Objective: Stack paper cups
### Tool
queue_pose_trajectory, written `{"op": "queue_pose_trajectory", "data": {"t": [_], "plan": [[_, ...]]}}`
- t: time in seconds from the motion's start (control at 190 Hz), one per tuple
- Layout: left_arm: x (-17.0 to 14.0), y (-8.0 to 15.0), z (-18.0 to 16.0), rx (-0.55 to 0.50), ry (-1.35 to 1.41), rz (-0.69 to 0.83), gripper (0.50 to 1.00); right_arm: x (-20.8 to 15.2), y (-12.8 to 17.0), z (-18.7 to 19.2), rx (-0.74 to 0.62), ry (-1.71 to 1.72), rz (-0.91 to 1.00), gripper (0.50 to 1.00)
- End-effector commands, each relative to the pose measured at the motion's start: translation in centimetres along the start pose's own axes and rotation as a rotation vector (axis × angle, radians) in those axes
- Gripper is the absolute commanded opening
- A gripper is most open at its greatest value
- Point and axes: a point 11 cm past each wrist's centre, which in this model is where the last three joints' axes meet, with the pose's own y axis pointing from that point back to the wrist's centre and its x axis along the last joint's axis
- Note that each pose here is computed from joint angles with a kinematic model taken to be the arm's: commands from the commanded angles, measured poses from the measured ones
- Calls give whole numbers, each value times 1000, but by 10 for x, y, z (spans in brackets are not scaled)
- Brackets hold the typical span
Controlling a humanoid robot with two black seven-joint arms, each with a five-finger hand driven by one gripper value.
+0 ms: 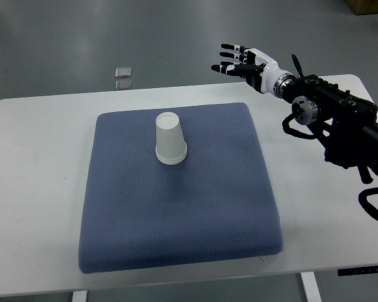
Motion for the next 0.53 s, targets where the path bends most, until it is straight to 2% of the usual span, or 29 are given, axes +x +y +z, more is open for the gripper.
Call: {"op": "queue_pose_trajectory", "data": {"t": [0.0,0.168,0.279,0.526], "plan": [[0,0,0,0,0,0,1000,9,5,8,51,-112,39,913],[0,0,0,0,0,-1,1000,19,14,38,88,-256,106,913],[0,0,0,0,0,-1,1000,24,19,44,129,-325,136,913],[0,0,0,0,0,-1,1000,26,22,56,123,-380,151,913]]}}
